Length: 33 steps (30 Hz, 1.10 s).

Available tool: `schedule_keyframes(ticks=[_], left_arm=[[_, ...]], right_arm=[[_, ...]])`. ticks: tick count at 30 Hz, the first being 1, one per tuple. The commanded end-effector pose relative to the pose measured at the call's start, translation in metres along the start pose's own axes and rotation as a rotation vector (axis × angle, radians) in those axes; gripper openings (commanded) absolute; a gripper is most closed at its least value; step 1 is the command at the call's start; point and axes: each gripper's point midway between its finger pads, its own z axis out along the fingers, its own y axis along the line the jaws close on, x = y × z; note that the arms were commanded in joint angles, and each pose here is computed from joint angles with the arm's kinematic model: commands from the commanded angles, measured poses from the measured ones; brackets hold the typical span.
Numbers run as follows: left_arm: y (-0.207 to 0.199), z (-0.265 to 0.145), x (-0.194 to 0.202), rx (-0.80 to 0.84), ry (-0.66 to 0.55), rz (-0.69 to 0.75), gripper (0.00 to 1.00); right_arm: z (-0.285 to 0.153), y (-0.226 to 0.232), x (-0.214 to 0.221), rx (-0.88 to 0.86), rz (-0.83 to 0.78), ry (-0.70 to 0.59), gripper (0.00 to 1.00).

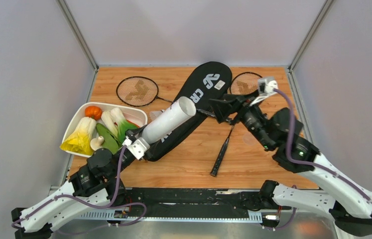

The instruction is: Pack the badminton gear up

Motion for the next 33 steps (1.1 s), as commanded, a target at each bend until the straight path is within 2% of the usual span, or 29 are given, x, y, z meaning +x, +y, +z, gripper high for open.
schedule_keyframes(ticks=[1, 6, 10, 14, 20, 25, 33], left_arm=[[0.042, -0.018, -0.054, -0.155, -0.173, -0.043, 0.52], [0.067, -0.048, -0.082, -0.234, -0.292, -0.098, 0.52], [0.078, -0.068, -0.098, -0.256, -0.359, -0.118, 0.52], [0.085, -0.083, -0.109, -0.255, -0.384, -0.128, 0.52], [0.094, -0.104, -0.12, -0.26, -0.425, -0.157, 0.52], [0.096, -0.117, -0.124, -0.256, -0.457, -0.178, 0.52], [0.1, -0.133, -0.122, -0.266, -0.476, -0.179, 0.52]], right_arm=[[0.044, -0.044, 0.036, 0.229, -0.054, -0.024, 0.72], [0.095, -0.07, 0.101, 0.322, -0.092, 0.068, 0.68], [0.137, -0.074, 0.15, 0.297, -0.034, 0.141, 0.66], [0.177, -0.076, 0.206, 0.273, -0.027, 0.231, 0.63], [0.222, -0.085, 0.281, 0.24, -0.105, 0.369, 0.55], [0.249, -0.078, 0.324, 0.17, -0.114, 0.438, 0.54], [0.269, -0.092, 0.364, 0.237, -0.146, 0.457, 0.55]])
